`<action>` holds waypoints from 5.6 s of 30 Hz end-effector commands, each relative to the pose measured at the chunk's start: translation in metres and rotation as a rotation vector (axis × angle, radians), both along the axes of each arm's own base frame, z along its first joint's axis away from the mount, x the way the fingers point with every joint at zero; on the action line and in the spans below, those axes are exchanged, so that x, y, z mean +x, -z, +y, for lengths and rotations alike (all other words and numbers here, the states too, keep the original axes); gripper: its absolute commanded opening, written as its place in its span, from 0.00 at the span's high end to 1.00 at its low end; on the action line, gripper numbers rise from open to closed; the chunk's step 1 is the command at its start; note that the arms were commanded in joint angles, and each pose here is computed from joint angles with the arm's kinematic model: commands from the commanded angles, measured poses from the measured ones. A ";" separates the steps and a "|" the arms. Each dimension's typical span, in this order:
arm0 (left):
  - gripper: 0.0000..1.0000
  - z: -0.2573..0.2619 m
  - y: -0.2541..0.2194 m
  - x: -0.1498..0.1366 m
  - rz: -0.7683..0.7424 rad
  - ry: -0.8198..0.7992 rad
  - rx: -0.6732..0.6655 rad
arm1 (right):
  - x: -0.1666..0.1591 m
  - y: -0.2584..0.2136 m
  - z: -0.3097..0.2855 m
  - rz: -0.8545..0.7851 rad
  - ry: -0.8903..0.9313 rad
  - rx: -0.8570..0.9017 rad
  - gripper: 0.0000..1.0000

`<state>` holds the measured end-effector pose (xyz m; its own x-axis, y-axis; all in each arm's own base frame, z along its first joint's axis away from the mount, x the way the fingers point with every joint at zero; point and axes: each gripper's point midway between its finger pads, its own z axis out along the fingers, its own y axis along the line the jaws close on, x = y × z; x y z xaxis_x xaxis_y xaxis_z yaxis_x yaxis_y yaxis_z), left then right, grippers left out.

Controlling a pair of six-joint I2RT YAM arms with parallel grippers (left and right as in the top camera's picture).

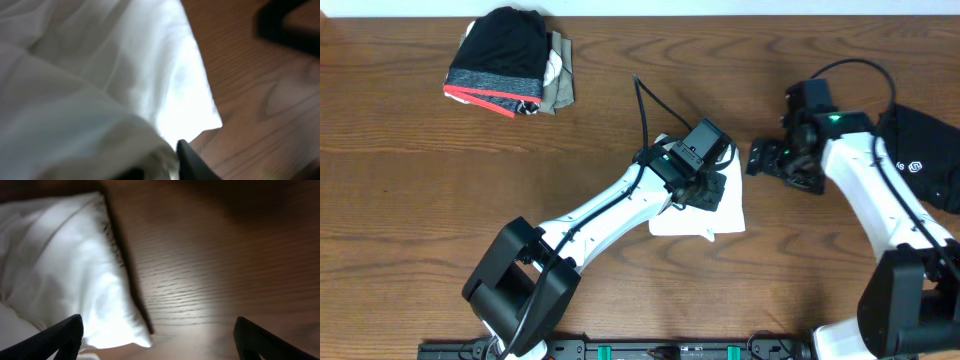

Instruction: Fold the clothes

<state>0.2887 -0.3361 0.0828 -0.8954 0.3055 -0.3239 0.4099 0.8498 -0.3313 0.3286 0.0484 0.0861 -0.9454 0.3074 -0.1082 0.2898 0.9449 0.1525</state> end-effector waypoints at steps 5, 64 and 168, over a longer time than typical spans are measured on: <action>0.72 -0.018 -0.010 0.017 -0.053 0.001 -0.066 | -0.003 -0.004 -0.004 0.008 -0.032 0.003 0.06; 0.02 0.310 -0.187 -0.043 0.061 -0.967 0.108 | -0.018 0.000 0.195 -0.377 -0.845 -0.463 0.02; 0.02 0.310 -0.179 -0.043 0.063 -0.927 0.130 | -0.058 0.047 0.092 0.210 -0.069 0.067 0.73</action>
<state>0.2462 -0.0303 0.2645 -0.8121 -0.5124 -0.2791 -0.4624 0.8569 -0.2279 0.2735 0.1375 0.0379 -0.9666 0.2349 0.1023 0.2482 0.9575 0.1468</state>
